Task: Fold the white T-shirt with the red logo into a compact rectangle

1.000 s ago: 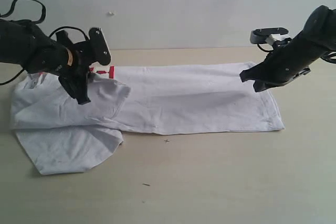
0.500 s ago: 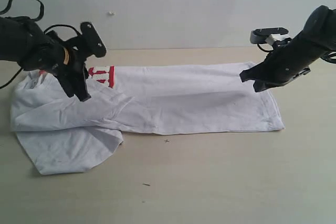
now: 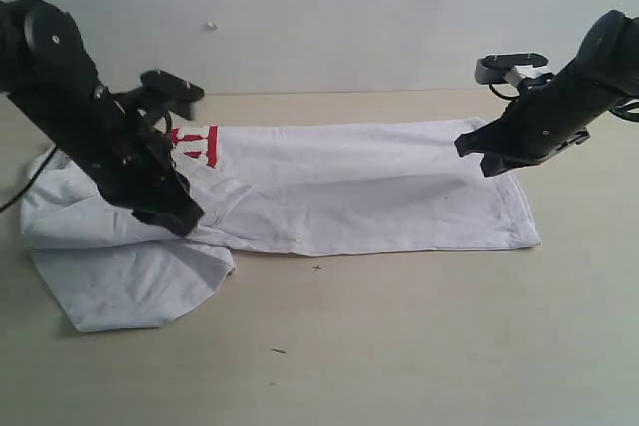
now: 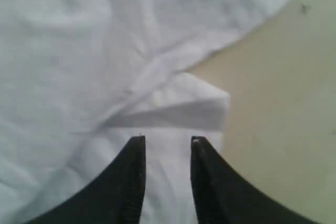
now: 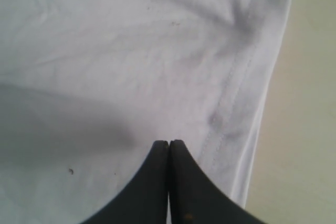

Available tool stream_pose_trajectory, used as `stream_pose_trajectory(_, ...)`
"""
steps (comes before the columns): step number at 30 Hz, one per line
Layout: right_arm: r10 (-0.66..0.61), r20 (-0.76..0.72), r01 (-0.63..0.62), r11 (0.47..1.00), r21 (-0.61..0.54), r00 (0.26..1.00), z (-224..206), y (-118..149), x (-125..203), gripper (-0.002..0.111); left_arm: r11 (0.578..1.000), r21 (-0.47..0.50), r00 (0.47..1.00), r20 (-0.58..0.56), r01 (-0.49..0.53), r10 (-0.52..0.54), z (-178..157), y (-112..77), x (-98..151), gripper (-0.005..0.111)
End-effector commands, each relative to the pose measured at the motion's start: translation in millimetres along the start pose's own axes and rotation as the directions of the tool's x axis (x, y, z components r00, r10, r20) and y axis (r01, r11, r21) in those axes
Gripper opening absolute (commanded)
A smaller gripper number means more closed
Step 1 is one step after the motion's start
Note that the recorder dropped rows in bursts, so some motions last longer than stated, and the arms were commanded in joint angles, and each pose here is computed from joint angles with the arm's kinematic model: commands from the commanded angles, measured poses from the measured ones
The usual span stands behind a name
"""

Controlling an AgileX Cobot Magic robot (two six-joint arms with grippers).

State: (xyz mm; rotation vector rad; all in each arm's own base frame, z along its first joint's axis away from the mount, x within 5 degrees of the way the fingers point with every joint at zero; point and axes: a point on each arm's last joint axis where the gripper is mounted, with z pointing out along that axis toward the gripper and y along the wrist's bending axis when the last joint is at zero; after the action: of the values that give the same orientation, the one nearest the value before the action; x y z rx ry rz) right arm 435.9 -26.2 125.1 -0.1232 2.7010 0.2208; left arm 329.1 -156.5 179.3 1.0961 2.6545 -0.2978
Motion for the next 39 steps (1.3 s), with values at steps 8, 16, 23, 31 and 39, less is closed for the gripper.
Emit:
stream_pose_trajectory(8, -0.003, -0.011, 0.003, 1.0, -0.012, 1.0, -2.8, 1.9, 0.5, 0.0, 0.971, -0.197, 0.987, -0.108, -0.134, 0.115, 38.5, -56.0, 32.8, 0.058)
stream_pose_trajectory(16, -0.003, -0.013, 0.003, 1.0, -0.013, 1.0, -2.8, 2.0, 0.7, 0.0, 0.966, -0.208, 0.977, -0.179, -0.155, 0.119, 58.7, -51.8, 44.9, 0.058)
stream_pose_trajectory(23, -0.001, -0.012, 0.001, 1.0, -0.014, 1.0, -2.8, 2.0, 0.6, 0.0, 0.942, -0.28, 0.966, -0.23, -0.183, 0.12, 60.9, -43.7, 48.4, 0.019)
stream_pose_trajectory(31, 0.016, -0.007, -0.016, 1.0, -0.023, 1.0, -2.8, 2.9, 0.1, 0.0, 0.84, -0.344, 0.901, -0.264, -0.42, 0.343, 9.8, -38.3, 23.9, 0.0)
stream_pose_trajectory(39, 0.014, -0.002, -0.014, 1.0, -0.021, 1.0, -2.8, 2.6, -0.4, 0.0, 0.438, -0.519, 0.664, -0.415, -0.734, 0.622, -11.2, -16.6, -11.5, 0.0)
